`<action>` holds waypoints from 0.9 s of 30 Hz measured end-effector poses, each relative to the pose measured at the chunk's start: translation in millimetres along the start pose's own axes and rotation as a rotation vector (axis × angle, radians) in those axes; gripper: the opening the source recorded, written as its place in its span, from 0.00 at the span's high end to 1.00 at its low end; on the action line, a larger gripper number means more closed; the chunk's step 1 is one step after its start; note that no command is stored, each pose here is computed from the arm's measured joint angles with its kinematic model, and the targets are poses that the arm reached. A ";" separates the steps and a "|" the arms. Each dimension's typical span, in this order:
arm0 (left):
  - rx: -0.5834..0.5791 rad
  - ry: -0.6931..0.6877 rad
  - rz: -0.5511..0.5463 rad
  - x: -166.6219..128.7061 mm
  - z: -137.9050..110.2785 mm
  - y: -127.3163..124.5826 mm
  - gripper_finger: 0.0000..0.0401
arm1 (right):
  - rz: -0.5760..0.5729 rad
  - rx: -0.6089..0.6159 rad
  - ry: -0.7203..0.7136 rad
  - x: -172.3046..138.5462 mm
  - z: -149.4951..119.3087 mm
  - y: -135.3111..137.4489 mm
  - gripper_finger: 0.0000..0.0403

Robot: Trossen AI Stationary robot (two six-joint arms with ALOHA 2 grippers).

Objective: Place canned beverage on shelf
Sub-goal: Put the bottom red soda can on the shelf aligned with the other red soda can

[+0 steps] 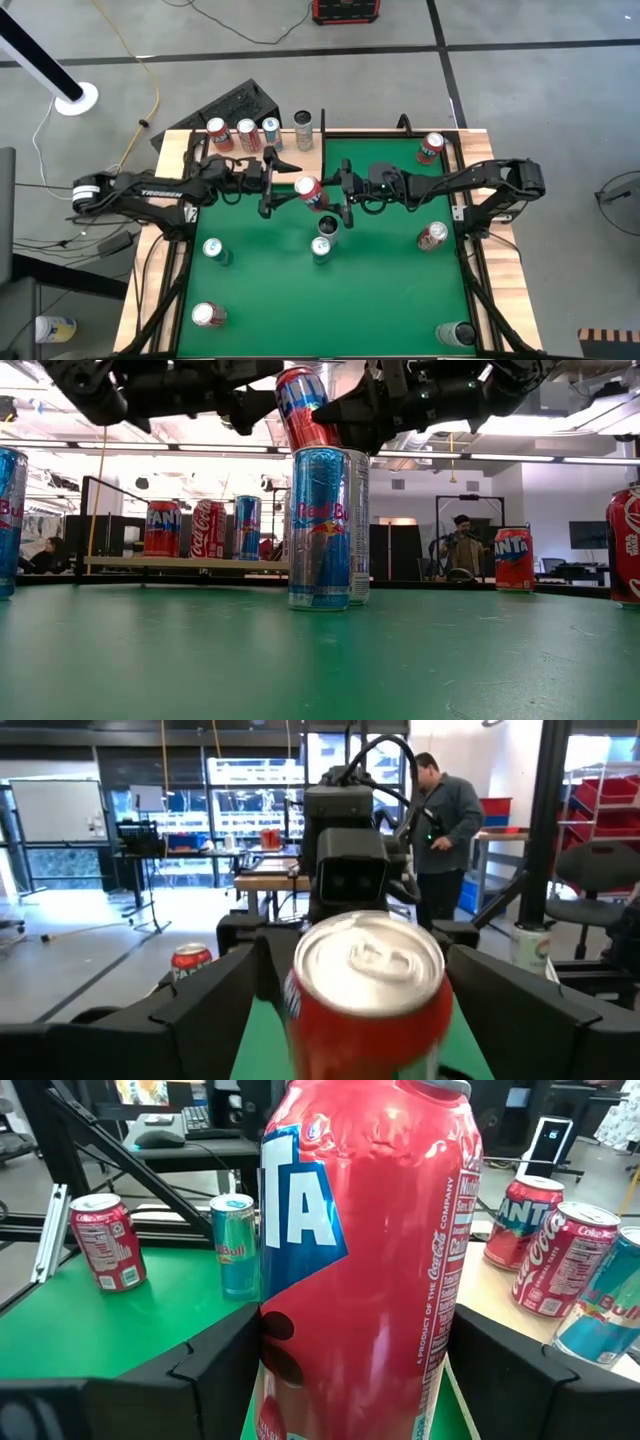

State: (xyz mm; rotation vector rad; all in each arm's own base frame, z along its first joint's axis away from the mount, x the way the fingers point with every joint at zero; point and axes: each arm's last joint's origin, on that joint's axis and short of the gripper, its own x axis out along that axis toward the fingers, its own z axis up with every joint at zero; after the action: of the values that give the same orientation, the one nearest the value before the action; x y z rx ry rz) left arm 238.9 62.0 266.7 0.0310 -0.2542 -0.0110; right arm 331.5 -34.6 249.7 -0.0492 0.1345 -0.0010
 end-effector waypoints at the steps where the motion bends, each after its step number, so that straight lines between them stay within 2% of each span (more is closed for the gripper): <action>1: -0.002 0.003 0.000 3.2 -0.4 0.6 0.21 | -0.003 0.001 0.001 0.0 -0.1 -0.2 0.23; 13: -0.028 0.068 -0.035 32.7 -18.4 3.9 0.21 | -0.011 0.004 0.006 0.0 -0.5 -0.6 0.23; 16: -0.030 0.075 -0.042 35.4 -20.4 3.2 0.22 | -0.009 0.004 0.007 0.0 -0.7 -0.4 0.23; 20: -0.030 0.075 -0.039 35.6 -20.5 3.1 0.30 | -0.007 0.004 0.008 0.0 -0.8 -0.3 0.23; 27: -0.035 0.074 -0.028 31.4 -11.5 3.2 0.30 | -0.005 0.006 -0.007 0.2 1.7 -0.6 0.20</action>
State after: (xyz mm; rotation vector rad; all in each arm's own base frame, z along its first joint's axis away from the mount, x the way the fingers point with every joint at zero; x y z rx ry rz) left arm 272.2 65.1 263.6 0.0007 -0.1798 -0.0424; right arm 331.9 -35.2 251.4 -0.0440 0.1275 -0.0066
